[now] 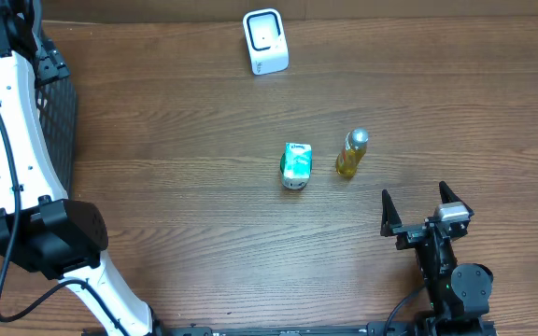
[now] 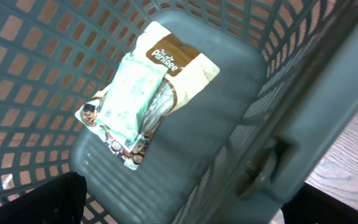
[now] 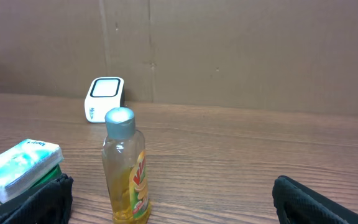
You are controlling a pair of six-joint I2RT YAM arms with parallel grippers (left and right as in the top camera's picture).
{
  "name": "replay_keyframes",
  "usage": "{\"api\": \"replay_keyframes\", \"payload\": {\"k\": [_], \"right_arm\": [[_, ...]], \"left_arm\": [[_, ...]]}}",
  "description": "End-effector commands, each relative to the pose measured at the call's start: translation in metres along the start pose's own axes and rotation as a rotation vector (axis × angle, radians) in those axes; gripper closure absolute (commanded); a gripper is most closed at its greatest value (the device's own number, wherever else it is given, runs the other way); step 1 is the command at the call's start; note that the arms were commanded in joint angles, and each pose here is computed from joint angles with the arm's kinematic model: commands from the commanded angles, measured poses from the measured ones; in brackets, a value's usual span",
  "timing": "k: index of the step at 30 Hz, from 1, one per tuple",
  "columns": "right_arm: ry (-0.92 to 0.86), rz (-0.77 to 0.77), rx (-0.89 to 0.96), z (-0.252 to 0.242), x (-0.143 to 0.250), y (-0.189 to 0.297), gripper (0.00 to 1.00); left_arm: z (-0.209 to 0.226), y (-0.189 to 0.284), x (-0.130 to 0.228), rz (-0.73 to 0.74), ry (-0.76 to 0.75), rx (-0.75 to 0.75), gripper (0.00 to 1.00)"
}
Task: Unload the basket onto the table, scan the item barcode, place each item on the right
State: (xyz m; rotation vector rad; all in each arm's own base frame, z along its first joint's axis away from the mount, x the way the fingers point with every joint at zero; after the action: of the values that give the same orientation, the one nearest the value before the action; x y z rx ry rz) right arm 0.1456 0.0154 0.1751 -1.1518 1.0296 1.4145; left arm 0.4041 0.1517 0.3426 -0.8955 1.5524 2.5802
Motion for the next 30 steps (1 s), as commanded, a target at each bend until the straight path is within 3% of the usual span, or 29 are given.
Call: {"api": "replay_keyframes", "payload": {"k": [1, 30], "right_arm": [[0.001, 0.007, 0.0, -0.0007, 0.0036, -0.0006, 0.0], [0.001, 0.007, 0.001, -0.0007, 0.0036, -0.0006, 0.0]], "left_arm": [[0.0114, 0.0192, -0.0014, -0.05, 0.009, 0.021, 0.0], [0.0117, 0.0163, -0.0005, -0.041, -0.005, 0.039, 0.0]]}}
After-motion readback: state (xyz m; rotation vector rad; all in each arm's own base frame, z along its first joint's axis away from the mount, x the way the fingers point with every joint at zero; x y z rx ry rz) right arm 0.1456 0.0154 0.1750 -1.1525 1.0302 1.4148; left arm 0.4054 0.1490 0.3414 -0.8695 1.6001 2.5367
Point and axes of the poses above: each gripper's point midway between its finger pads, its own y axis back along the fingers, its own z axis along the line the jaws close on, x = y × z, the point moved 10 cm from there along y, back along the fingers, and after that the axes turned 11 degrees about -y, right-handed, at the moved point
